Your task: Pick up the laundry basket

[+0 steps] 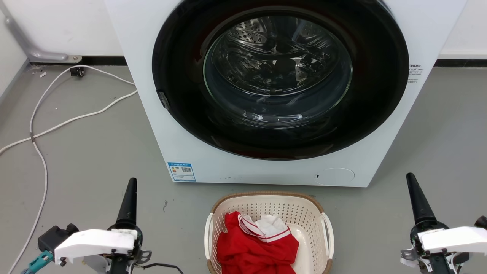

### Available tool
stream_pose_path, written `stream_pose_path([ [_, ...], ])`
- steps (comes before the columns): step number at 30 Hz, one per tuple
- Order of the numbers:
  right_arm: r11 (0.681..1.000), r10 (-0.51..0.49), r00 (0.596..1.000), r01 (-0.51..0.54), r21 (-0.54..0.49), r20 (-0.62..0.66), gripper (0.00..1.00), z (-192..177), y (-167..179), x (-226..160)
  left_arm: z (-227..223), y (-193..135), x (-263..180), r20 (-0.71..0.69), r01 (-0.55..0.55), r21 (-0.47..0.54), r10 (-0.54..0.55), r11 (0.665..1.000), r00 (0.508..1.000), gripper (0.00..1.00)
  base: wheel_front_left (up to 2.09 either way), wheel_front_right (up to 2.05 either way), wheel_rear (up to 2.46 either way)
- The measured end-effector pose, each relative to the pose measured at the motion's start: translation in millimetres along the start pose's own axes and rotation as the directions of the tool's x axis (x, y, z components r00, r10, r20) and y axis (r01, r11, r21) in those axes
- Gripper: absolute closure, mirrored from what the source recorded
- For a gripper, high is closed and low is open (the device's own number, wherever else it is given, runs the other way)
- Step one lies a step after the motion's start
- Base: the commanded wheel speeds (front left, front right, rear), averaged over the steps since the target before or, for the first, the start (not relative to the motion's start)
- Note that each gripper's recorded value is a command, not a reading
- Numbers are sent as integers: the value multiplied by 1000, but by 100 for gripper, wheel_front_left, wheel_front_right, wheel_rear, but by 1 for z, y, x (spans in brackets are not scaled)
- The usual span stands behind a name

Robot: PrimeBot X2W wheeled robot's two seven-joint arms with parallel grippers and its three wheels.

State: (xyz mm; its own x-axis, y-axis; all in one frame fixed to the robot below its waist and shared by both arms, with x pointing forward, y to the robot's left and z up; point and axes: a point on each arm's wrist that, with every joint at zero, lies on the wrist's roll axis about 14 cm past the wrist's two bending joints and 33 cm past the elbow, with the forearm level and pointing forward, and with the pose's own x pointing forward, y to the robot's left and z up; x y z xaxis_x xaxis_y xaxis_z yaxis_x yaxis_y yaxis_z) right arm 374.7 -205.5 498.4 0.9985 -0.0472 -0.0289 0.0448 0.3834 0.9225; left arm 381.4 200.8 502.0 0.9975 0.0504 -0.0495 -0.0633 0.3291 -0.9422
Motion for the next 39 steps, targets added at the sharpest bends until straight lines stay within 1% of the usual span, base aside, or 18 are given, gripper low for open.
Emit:
stream_pose_path([
  [6, 986, 23, 1000, -24, -164, -13, 0, -5, 7, -1, -3, -1, -2, 3, -10, 117, 10, 993, 1000, 0, 0, 0, 0],
  [10, 964, 28, 999, -33, -265, -24, 0, -9, 8, -4, -5, -3, -2, 5, -7, 191, 6, 982, 1000, 0, 0, 0, 0],
  [15, 930, 36, 999, -43, -364, -27, 0, -11, 9, -6, -7, -3, -4, 10, -12, 278, 9, 960, 1000, 0, 0, 0, 0],
  [24, 857, 67, 997, -75, -511, -34, 0, -14, 17, -8, -7, -8, -6, 25, -3, 401, -8, 916, 1000, 0, 0, 0, 0],
  [26, 835, 72, 997, -83, -544, -42, 0, -16, 18, -8, -7, -9, -6, 28, 2, 426, -16, 905, 999, 0, 0, 0, 0],
  [30, 801, 77, 996, -89, -592, -47, 0, -18, 18, -10, -8, -9, -9, 31, 3, 471, -20, 882, 999, 0, 0, 0, 0],
  [32, 790, 79, 996, -90, -606, -45, 0, -18, 18, -11, -7, -9, -9, 38, 0, 490, -22, 871, 999, 0, 0, 0, 0],
  [34, 766, 86, 995, -98, -635, -50, 0, -19, 20, -11, -7, -11, -9, 41, 4, 511, -29, 860, 999, 0, 0, 0, 0],
  [39, 723, 96, 994, -107, -683, -54, 0, -20, 21, -12, -5, -14, -10, 52, 9, 553, -45, 833, 998, 0, 0, 0, 0],
])
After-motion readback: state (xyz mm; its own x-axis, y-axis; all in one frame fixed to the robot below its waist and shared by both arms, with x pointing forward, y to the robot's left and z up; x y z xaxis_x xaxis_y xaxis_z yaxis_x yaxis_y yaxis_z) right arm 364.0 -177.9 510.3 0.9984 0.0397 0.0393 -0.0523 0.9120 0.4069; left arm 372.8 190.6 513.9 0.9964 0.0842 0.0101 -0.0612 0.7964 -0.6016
